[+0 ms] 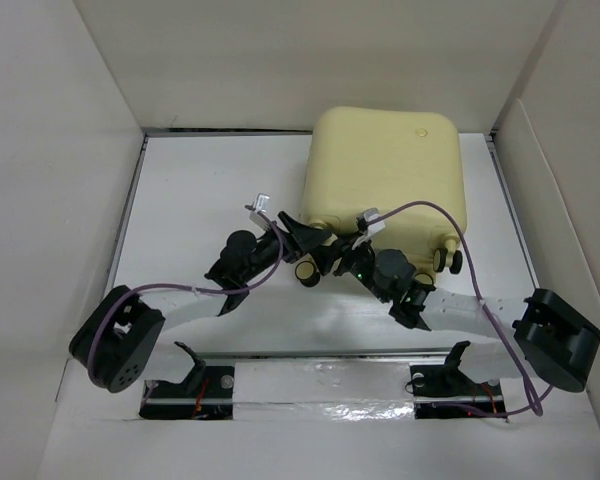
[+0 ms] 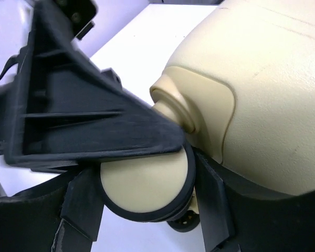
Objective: Pack the luggage
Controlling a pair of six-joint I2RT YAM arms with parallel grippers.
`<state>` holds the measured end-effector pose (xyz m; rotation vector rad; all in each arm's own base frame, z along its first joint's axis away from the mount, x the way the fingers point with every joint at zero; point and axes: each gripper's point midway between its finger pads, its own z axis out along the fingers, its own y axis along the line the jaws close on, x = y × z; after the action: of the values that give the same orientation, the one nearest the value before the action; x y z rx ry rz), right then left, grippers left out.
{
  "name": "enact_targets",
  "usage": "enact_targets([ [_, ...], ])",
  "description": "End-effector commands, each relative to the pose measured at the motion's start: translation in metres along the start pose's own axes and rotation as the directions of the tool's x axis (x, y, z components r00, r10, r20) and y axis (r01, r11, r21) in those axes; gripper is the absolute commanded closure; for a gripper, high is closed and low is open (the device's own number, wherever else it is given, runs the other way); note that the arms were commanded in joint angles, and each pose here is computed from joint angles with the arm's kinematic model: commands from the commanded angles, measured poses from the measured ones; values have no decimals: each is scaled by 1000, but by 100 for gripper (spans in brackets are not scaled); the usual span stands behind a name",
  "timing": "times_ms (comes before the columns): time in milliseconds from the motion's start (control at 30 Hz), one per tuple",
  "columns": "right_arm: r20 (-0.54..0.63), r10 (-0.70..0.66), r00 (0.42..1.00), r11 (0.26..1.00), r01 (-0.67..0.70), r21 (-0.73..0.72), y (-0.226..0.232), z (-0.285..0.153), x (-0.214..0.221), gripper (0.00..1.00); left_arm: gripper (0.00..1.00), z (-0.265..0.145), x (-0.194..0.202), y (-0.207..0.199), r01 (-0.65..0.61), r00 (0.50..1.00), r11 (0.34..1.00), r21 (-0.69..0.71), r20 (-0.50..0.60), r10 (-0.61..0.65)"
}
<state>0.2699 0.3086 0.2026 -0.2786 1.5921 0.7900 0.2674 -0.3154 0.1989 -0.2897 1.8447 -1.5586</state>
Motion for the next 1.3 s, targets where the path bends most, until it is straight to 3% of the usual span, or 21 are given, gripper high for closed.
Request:
enact_targets([
  [0,200,117,973,990,-130,54,-9,6,-53,96,37,-26,-13,-38,-123,992,982,145,10,123],
  [100,183,114,977,991,-124,42,-6,3,-52,100,32,-40,-37,-24,-213,972,977,12,106,210],
  [167,179,104,978,993,-112,39,-7,2,-54,100,31,-53,-57,2,-253,943,956,-147,182,277],
  [233,175,100,979,994,-106,20,-3,2,-57,100,36,-67,-66,4,-267,924,943,-200,224,309],
  [267,172,93,981,995,-97,14,-1,1,-59,100,43,-72,-68,6,-272,917,939,-212,238,320],
  [300,171,91,981,996,-93,0,2,2,-60,100,65,-73,-66,11,-291,912,930,-224,228,341],
  [333,169,90,981,996,-90,-4,3,2,-61,100,74,-73,-59,19,-296,910,922,-250,220,352],
  [400,158,83,984,997,-83,-6,4,2,-61,100,89,-71,-45,34,-315,910,904,-290,177,374],
  [500,149,74,986,997,-75,-1,3,4,-62,100,96,-65,-16,47,-346,916,900,-265,111,385],
  [567,130,68,989,998,-69,-1,3,5,-60,100,96,-59,-8,41,-371,908,899,-232,110,403],
  [667,96,58,994,998,-57,-11,7,6,-59,100,82,-45,7,38,-423,894,881,-210,64,444],
  [700,86,54,995,998,-52,-19,9,6,-59,100,71,-41,13,43,-434,891,875,-214,40,452],
  [800,57,35,998,999,-34,-21,13,8,-61,100,58,-31,14,42,-450,884,873,-189,46,465],
  [967,27,28,999,999,-27,-47,19,11,-65,100,54,-16,18,39,-484,864,857,-175,60,500],
  [1267,-9,51,999,983,-52,-179,46,12,-73,100,56,-1,-5,44,-495,817,820,-289,166,552],
])
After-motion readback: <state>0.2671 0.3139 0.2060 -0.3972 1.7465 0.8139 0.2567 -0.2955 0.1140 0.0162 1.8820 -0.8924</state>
